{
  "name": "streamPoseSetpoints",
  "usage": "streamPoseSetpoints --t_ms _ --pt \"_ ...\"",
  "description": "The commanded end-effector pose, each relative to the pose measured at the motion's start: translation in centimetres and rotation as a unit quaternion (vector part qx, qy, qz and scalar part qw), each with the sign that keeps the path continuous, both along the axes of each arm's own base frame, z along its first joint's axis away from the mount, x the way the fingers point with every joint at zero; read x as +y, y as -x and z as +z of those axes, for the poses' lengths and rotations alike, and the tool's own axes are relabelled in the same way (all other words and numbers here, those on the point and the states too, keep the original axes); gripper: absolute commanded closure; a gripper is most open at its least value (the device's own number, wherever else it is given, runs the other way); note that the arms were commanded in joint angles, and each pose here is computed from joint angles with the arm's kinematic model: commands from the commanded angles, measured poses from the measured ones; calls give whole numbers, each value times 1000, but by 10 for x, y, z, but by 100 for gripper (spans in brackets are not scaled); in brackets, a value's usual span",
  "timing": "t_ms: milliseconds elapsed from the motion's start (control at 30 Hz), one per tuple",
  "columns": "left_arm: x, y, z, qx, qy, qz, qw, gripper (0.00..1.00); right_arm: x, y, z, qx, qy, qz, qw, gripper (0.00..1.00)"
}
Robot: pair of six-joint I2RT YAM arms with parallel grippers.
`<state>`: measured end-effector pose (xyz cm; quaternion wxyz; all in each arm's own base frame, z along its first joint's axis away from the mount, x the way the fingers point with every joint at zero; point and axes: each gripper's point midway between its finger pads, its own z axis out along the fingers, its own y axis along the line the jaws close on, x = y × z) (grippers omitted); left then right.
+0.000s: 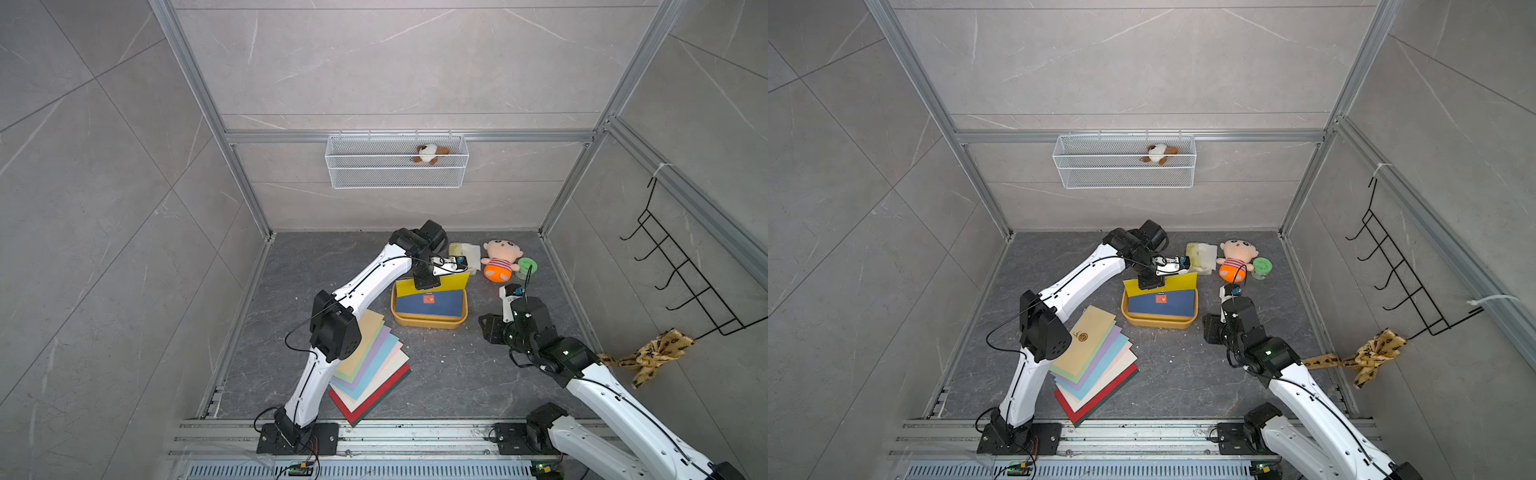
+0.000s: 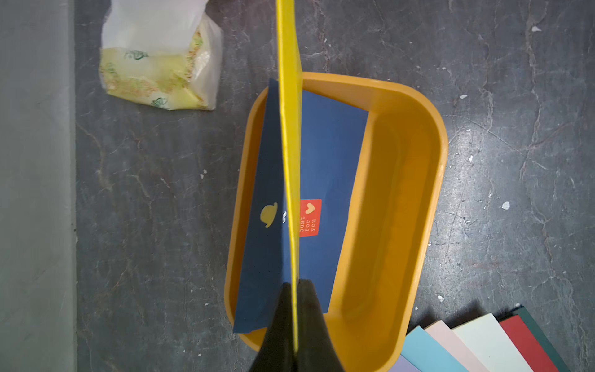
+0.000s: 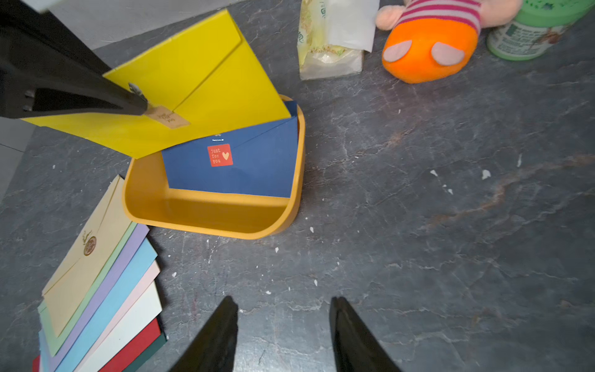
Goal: Put the sealed envelopes into the storage box
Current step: Place the envelope in the storage box.
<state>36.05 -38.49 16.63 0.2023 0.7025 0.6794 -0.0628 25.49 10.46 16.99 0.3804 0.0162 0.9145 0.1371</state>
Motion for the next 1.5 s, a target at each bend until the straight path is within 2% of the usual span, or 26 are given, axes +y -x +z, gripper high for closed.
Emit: streamPoseSetpoints --t_ms 0,200,400,600,867,1100,1233,1333,1467 --pt "-2 7 1 -7 -14 -41 999 100 -9 2 2 3 24 -8 1000 50" --pt "5 9 -20 5 -43 -48 998 100 -8 2 0 7 19 -7 1000 51" --pt "11 10 -24 5 -60 -47 997 100 -7 2 1 8 17 -4 1000 51" --pt "4 14 -7 5 -24 -38 999 100 -6 2 -1 11 16 -4 1000 51" --pt "-17 18 -6 49 40 6 998 100 -4 1 -5 15 9 -1 1000 51" --pt "-11 21 -30 66 16 13 998 100 -4 4 -6 16 7 0 1000 51" --pt "-12 20 -31 65 18 13 998 88 -4 5 -9 19 8 2 1000 50" --pt "-14 16 -26 54 24 16 998 73 -3 4 -9 20 6 2 1000 50" --pt "-13 -2 -8 -5 34 35 999 55 -3 3 -10 21 5 2 1000 50"
